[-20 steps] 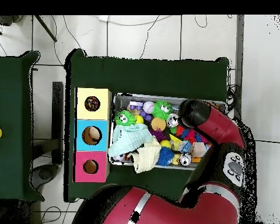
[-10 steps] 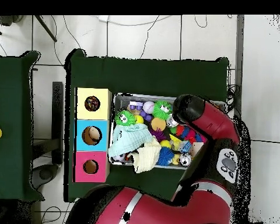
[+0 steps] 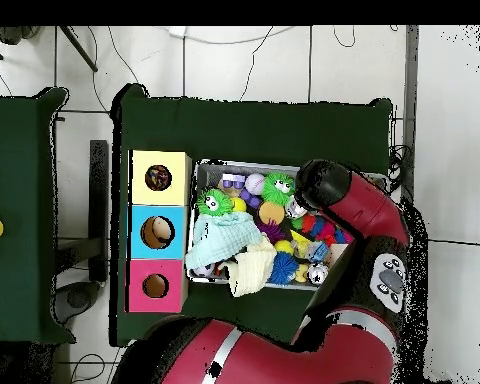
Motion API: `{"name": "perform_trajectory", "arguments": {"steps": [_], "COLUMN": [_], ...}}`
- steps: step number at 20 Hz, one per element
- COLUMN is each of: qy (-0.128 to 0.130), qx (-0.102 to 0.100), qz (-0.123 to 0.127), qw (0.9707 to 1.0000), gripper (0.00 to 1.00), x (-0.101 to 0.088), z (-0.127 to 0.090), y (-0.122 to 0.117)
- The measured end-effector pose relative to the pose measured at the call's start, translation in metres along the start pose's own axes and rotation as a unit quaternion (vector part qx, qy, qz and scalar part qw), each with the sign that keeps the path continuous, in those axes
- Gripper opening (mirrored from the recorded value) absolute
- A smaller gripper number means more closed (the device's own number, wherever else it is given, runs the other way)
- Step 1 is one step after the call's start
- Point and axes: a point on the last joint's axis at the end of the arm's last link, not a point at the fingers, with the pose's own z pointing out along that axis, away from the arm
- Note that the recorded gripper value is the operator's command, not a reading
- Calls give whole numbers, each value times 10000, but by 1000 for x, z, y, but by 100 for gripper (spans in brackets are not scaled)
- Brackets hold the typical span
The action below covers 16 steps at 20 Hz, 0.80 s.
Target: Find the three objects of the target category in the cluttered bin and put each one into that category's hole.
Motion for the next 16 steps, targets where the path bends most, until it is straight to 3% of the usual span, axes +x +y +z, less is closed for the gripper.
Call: {"name": "perform_trajectory", "arguments": {"steps": [16], "qy": [199], "qx": [57], "qz": [94], "qw": [9997], "gripper": [100], "x": [17], "z": [6], "y": [-13]}}
